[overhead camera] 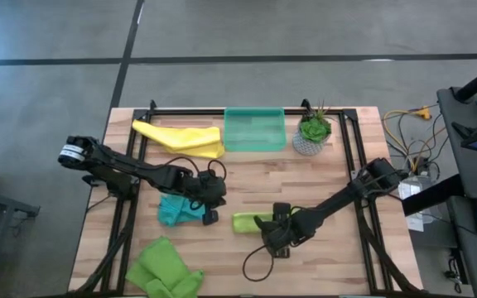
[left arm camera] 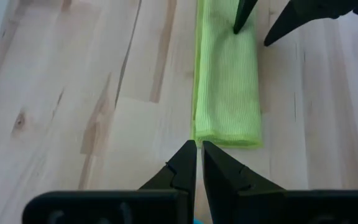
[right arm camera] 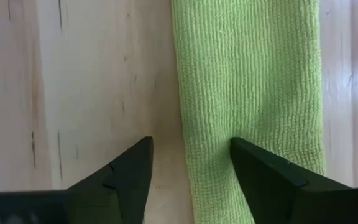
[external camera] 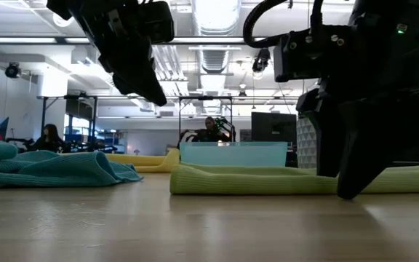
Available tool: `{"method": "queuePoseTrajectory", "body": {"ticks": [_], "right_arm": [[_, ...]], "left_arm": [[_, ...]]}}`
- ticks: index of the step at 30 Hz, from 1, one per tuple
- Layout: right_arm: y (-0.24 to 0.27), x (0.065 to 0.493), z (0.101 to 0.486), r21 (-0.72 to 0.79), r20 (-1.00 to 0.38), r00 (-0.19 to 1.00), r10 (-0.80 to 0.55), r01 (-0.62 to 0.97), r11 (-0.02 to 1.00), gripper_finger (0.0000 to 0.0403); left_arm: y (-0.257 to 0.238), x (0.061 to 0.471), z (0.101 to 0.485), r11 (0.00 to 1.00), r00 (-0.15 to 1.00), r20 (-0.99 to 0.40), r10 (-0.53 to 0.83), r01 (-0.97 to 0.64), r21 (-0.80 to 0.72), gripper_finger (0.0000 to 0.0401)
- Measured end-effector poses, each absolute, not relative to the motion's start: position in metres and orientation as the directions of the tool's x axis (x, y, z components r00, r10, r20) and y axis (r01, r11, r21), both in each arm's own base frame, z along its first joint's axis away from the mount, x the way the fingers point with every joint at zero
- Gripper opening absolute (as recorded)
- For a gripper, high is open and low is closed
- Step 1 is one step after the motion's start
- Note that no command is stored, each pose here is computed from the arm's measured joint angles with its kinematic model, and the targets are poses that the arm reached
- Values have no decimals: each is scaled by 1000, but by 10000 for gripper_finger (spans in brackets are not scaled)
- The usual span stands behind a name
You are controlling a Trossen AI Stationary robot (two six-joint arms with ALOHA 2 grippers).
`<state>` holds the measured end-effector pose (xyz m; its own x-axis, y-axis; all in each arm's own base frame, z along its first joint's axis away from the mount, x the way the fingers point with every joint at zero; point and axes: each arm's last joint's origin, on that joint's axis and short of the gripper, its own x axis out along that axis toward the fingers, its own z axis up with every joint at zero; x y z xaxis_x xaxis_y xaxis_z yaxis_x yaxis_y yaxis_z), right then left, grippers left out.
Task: Fold microfiber towels
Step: Fold the light green microfiber cloth
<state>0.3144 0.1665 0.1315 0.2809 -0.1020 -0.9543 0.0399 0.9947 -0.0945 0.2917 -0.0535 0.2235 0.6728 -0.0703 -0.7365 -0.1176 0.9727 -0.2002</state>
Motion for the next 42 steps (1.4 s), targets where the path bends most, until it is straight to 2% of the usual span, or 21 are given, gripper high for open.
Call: {"method": "queuePoseTrajectory", "body": {"ticks": [13,17,26,30,35,38,42], "right_arm": [[161,316,132,-115,-955,268,-127,59,992,19],[160,316,139,-152,-947,275,-165,68,986,12],[154,312,194,-195,-898,382,-219,100,976,9],[151,305,223,-229,-861,449,-240,79,970,9],[148,294,264,-297,-769,575,-280,65,953,9],[143,286,290,-291,-716,639,-281,92,952,9],[135,276,322,-345,-604,714,-354,165,924,9]], "left_arm": [[-54,292,224,972,679,-731,-71,-116,-202,11],[-54,292,224,972,680,-729,-71,-116,-203,11],[-53,294,235,970,723,-686,-77,-105,-219,11],[-53,295,255,971,815,-572,-88,-57,-231,11],[-51,287,303,981,954,-276,-113,63,-186,11],[-49,278,334,984,991,-80,-111,99,-146,11],[-40,258,372,982,986,146,-81,104,-160,11]]}}
